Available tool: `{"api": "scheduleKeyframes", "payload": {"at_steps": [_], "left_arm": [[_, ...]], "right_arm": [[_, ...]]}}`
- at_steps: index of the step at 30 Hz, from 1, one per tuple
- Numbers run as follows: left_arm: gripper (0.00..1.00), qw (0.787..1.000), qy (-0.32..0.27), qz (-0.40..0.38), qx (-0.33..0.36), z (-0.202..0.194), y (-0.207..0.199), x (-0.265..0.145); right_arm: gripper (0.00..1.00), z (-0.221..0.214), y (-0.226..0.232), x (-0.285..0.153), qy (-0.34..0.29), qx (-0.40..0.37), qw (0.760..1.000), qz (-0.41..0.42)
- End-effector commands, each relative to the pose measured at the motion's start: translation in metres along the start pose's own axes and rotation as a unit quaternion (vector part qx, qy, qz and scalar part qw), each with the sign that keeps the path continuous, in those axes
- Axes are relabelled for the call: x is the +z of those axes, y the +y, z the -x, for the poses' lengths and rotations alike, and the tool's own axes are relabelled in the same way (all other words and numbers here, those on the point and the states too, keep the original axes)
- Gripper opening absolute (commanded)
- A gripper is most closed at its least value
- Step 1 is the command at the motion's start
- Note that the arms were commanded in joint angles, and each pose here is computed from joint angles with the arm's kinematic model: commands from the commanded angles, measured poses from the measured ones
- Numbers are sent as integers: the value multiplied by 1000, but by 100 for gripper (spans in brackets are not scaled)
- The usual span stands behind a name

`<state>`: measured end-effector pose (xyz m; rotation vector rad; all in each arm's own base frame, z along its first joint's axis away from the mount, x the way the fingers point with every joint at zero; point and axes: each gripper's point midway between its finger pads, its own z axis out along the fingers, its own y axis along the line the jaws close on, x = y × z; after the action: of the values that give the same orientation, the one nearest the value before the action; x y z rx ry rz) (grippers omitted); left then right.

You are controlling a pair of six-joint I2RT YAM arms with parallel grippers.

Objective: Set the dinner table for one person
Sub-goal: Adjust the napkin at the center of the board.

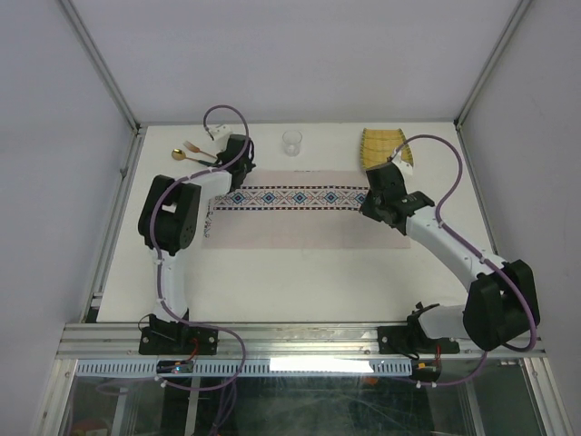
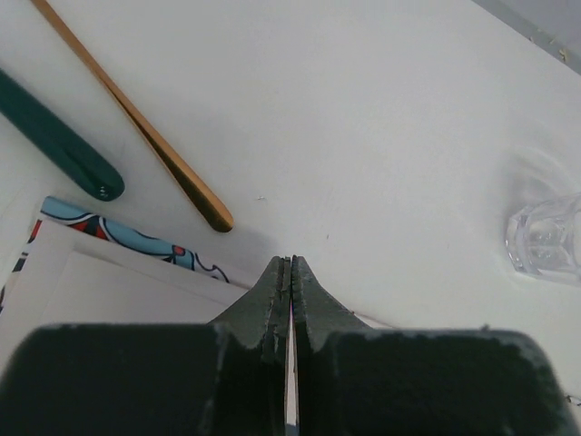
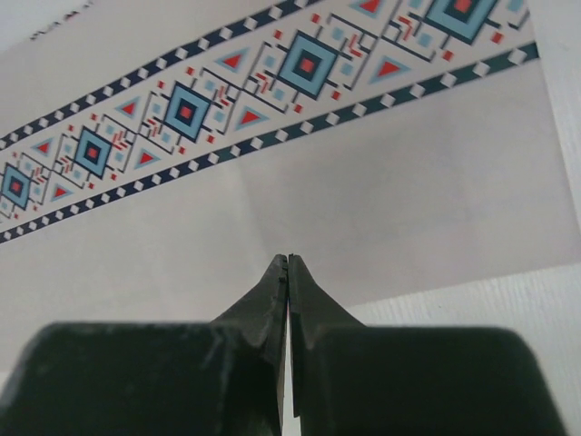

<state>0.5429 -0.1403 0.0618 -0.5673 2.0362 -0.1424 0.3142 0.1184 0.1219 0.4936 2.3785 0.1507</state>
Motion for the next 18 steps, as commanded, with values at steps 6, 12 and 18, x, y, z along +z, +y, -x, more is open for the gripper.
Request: {"api": "scheduleKeyframes", "payload": {"at_steps": [6,12,18], "left_arm": [[0,1000,-8,-26,-6,11,-21,21],[0,1000,10,-20,-10,-5,-14,23],[0,1000,21,-7,-5,-17,0,18]], "right_arm": [[0,19,32,-6,-22,-38,996,72],[0,21,29,-7,-27,-40,997,67],[0,18,28,-3,-22,-42,997,62]]}}
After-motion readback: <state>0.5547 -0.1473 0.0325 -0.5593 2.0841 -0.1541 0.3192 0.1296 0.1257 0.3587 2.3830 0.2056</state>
